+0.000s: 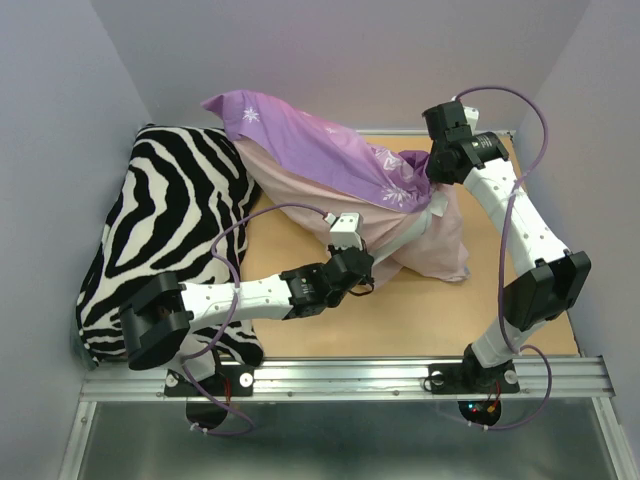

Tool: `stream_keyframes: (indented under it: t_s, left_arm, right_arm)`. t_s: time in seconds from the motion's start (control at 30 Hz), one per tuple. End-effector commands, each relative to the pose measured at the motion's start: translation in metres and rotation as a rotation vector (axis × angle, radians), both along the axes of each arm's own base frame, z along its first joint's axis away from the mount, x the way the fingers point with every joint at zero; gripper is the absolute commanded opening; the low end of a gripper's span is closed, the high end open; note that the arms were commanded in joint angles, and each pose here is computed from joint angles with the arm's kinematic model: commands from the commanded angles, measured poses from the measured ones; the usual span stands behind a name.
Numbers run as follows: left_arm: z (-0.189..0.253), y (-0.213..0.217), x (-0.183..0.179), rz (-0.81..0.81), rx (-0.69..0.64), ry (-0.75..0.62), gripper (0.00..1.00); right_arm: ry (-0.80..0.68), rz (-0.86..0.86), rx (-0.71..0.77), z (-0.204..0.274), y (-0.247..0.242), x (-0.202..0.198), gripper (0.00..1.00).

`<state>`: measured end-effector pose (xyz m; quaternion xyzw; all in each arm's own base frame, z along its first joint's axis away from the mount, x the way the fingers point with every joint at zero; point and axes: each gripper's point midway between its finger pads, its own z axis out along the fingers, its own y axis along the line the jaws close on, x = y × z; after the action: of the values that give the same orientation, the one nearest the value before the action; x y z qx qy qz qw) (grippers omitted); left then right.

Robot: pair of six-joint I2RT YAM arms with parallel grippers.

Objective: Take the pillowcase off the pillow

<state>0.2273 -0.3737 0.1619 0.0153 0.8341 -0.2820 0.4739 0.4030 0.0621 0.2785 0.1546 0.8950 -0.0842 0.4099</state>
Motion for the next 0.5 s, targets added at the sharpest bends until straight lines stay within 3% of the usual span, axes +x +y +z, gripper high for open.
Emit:
stream_keyframes:
  t_s: [0.0, 0.23, 0.47]
  left_arm:
    - [-0.079, 0.062, -0.073, -0.164, 0.436, 0.192, 0.0]
    - [-0.027, 0.074, -0.076, -0.139, 0.386, 0.127, 0.0]
    - [-0.014, 0.091, -0.082, -0.131, 0.36, 0.125, 0.0]
  right_arm:
    - [-0.311, -0.187, 0.049, 0.026, -0.036, 0.074, 0.01]
    - [-0.151, -0.18, 0.117, -0.07, -0.034, 0.087, 0.01]
    - [-0.124, -0.19, 0.178, -0.09, -0.035, 0.097, 0.01]
